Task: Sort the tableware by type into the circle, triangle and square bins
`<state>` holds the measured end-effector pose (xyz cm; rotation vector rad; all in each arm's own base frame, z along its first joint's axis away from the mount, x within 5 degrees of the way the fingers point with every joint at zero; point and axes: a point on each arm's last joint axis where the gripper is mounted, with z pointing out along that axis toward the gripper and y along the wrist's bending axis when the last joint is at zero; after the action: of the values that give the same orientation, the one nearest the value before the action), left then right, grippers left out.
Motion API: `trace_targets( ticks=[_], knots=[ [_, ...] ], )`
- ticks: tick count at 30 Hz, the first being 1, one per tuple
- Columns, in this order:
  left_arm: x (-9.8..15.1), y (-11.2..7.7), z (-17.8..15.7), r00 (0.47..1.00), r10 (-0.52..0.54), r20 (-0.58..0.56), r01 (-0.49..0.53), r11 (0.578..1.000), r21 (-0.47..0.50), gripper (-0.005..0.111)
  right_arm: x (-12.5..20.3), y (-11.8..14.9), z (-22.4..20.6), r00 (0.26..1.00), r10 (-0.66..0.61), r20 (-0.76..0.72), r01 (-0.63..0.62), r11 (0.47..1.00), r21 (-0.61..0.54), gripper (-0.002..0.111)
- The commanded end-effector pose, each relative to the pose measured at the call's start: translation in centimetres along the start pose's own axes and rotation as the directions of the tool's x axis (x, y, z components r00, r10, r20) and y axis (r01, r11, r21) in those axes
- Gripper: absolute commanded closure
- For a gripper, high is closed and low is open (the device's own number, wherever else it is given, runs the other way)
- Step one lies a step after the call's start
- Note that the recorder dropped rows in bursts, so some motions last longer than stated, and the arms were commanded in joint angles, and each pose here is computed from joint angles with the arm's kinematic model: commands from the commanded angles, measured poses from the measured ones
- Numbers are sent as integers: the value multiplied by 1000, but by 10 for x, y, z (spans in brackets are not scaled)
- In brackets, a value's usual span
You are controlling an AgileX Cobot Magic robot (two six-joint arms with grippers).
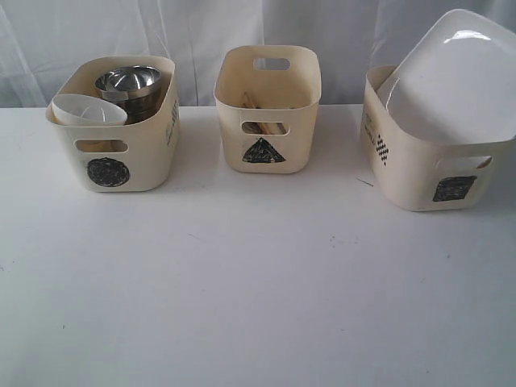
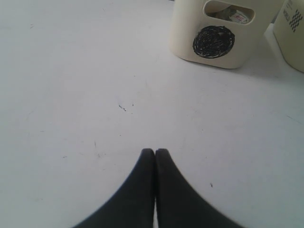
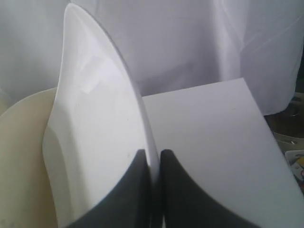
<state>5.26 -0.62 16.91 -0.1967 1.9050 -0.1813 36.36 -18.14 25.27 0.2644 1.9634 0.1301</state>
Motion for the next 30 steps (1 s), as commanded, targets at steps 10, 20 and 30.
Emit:
trace_targets(
  ticks=[10, 20, 30],
  knots=[
    [1, 0, 0, 1000, -5, -4, 5, 1000, 5, 107, 0, 7, 8, 997, 74, 13, -74, 997, -35, 63],
    [1, 0, 0, 1000, -5, -4, 5, 1000, 5, 107, -45, 32, -37, 987, 20, 162, -9, 997, -72, 64],
    [1, 0, 0, 1000, -5, -4, 5, 1000, 5, 107, -69, 65, -77, 923, 354, 152, -317, 922, -223, 108]
  ],
)
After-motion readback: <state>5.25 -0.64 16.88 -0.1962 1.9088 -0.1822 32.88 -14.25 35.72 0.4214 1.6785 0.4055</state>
